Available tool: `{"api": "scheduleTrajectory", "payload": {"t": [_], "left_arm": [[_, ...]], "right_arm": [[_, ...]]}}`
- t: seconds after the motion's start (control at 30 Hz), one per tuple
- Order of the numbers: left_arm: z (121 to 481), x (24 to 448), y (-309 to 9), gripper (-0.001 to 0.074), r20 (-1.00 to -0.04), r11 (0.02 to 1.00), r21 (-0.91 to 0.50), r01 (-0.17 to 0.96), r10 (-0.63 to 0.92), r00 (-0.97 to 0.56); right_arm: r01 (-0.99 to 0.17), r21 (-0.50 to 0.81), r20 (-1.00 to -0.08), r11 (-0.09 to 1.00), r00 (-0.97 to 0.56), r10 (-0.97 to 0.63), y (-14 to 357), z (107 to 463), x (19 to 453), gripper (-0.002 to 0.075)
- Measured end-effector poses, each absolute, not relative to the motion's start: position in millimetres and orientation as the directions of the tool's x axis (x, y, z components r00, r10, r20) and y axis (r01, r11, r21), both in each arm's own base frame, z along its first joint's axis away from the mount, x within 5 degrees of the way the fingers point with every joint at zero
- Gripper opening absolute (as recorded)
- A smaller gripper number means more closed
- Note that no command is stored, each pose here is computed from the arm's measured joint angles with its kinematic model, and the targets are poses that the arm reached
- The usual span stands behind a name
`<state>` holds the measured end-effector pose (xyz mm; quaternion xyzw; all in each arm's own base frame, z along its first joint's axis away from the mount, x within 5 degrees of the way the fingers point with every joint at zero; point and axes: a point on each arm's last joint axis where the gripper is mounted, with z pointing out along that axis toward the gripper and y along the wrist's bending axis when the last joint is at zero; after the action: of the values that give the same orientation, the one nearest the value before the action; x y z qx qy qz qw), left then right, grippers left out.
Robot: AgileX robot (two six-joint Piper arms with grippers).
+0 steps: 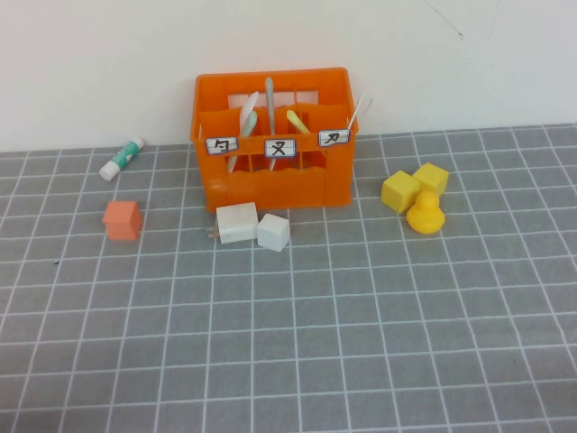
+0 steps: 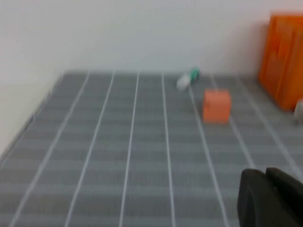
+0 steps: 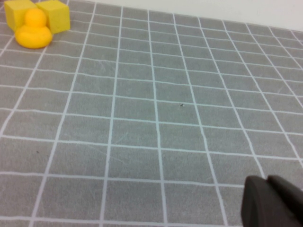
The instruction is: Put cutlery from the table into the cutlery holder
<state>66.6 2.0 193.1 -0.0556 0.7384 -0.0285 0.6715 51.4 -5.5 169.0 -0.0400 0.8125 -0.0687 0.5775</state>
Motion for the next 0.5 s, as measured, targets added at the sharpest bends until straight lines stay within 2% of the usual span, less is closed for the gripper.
{"api": "scheduleTrajectory", "payload": {"t": [0.17, 0.5], "left_arm": [[175, 57, 4, 0.0, -0.952, 0.982, -0.148, -0.121, -0.174, -0.251], [173, 53, 6, -0.0001, -0.951, 0.98, -0.127, -0.156, -0.165, -0.263]], "right_arm": [[0.014, -0.158, -0.933, 0.987, -0.33, -0.144, -6, 169, 51, -0.0003], [0.014, -0.158, -0.933, 0.987, -0.33, -0.144, -6, 169, 51, -0.0003]]}}
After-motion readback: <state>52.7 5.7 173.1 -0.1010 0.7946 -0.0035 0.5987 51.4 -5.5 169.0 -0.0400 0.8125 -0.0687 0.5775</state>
